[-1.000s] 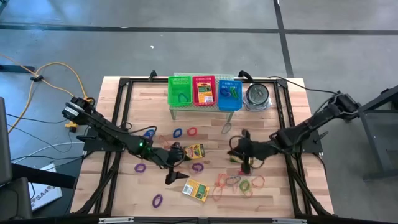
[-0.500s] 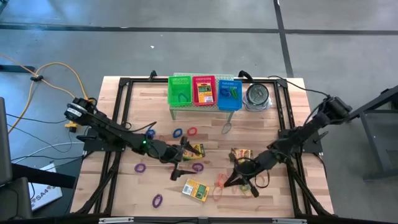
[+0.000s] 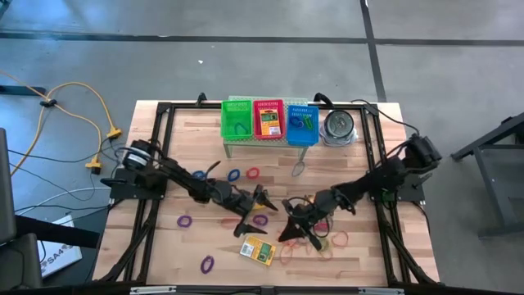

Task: Pick & Place Office Desk Supplies
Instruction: Put the orange rubber band into the green bin on the shelf

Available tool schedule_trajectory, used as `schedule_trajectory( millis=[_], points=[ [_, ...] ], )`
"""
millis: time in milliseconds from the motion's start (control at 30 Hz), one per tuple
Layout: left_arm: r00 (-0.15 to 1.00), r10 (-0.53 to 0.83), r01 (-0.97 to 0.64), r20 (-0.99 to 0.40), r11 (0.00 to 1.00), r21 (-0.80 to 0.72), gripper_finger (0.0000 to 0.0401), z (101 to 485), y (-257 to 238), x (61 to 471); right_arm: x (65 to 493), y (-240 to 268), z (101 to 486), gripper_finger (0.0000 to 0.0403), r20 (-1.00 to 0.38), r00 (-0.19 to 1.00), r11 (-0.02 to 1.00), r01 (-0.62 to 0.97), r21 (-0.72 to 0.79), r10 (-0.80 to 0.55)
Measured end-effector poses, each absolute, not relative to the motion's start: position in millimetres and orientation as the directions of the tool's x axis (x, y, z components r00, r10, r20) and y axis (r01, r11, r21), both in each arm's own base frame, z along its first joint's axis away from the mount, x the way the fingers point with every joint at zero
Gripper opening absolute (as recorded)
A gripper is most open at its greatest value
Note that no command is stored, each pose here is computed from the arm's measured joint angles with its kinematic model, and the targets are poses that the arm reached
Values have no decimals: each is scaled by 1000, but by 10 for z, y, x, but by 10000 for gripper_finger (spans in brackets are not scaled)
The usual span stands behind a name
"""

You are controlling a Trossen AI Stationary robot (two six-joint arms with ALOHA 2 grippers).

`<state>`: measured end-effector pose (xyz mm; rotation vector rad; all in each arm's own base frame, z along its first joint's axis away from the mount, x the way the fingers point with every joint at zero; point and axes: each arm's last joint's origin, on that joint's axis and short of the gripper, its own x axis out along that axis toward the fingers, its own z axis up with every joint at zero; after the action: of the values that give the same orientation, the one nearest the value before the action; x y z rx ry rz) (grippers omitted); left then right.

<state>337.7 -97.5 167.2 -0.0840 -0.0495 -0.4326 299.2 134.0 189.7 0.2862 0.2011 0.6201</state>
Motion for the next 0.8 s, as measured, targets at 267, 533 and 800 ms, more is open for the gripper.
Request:
schedule_trajectory(
  millis=[267,533,800],
  points=[
    [901,-429,434,66,893,-117,387,1511,-1017,3399,3053,1235,1851,3,-109,820,794,-497,350,562],
    [876,-472,480,94,872,-91,387,1539,-1185,3343,3068,1188,1788,3,-176,864,854,-399,333,472],
    [877,-471,479,92,870,-115,387,1537,-1189,3343,3098,1104,1776,3,-189,897,881,-320,349,401]
  ],
)
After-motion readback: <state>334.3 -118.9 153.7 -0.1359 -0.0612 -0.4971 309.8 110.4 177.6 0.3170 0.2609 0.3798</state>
